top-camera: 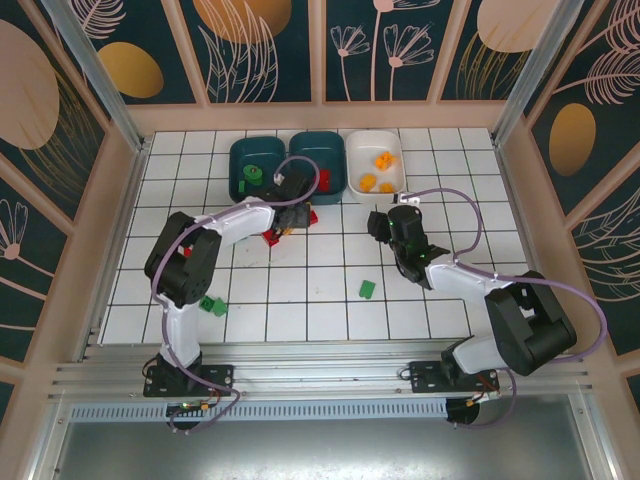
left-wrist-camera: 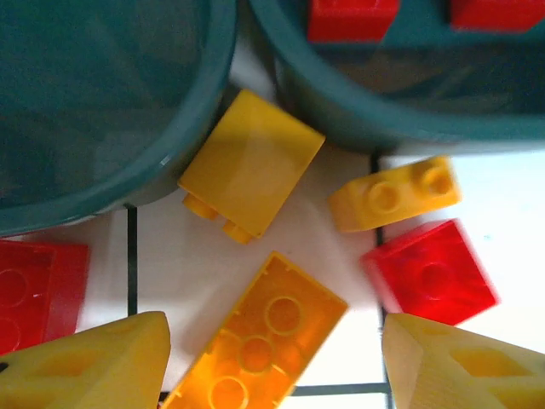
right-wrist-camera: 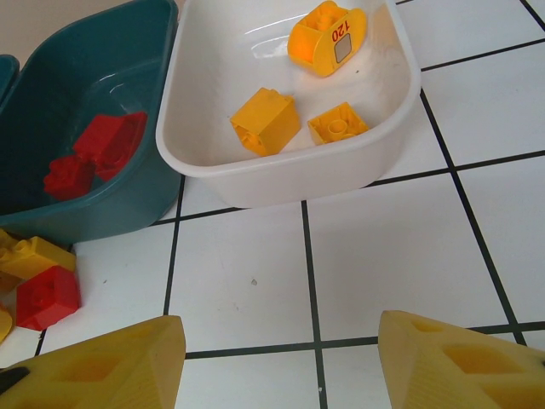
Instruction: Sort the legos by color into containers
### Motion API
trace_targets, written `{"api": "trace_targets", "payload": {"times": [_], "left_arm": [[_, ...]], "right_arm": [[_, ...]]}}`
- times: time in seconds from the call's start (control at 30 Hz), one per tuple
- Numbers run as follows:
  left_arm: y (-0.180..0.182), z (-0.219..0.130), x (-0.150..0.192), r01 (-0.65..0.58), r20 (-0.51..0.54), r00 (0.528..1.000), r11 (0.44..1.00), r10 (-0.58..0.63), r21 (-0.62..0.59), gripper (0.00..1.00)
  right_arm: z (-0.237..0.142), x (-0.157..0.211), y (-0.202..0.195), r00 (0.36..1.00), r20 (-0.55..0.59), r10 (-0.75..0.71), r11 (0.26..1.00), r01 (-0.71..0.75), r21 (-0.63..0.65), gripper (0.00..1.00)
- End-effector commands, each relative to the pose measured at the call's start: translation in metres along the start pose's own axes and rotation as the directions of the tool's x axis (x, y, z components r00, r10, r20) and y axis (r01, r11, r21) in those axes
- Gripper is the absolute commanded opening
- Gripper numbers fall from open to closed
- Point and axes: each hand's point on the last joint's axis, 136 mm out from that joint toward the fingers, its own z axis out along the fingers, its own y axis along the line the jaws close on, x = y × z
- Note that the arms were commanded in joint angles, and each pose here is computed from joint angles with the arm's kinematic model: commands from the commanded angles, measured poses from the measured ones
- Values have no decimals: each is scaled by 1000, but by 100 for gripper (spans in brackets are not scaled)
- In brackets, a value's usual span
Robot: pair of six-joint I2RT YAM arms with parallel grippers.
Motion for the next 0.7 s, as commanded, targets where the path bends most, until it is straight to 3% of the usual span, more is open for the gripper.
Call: {"api": "trace_targets", "payload": {"times": [0.0, 0.17, 0.27, 0.6, 0.63, 0.67], "left_arm": [[12, 8, 5, -149, -8, 989, 987, 149, -59, 66], [5, 18, 10, -197, -4, 980, 980, 197, -24, 63], [6, 22, 12, -203, -1, 979, 979, 203, -31, 52], [18, 24, 32, -216, -40, 976, 975, 215, -48, 51], [18, 24, 34, -214, -42, 976, 976, 212, -48, 46], [18, 21, 33, -211, -41, 977, 977, 210, -41, 32]], "right_arm": [[0, -2, 0, 1000, 19, 16, 1000, -16, 1, 62], [1, -1, 1, 1000, 17, 14, 1000, -14, -1, 62], [2, -1, 0, 1000, 17, 11, 1000, -11, 3, 62], [1, -1, 0, 1000, 19, 10, 1000, -10, 7, 62], [1, -1, 0, 1000, 20, 10, 1000, -10, 6, 62], [1, -2, 0, 1000, 23, 10, 1000, -10, 8, 62]]}}
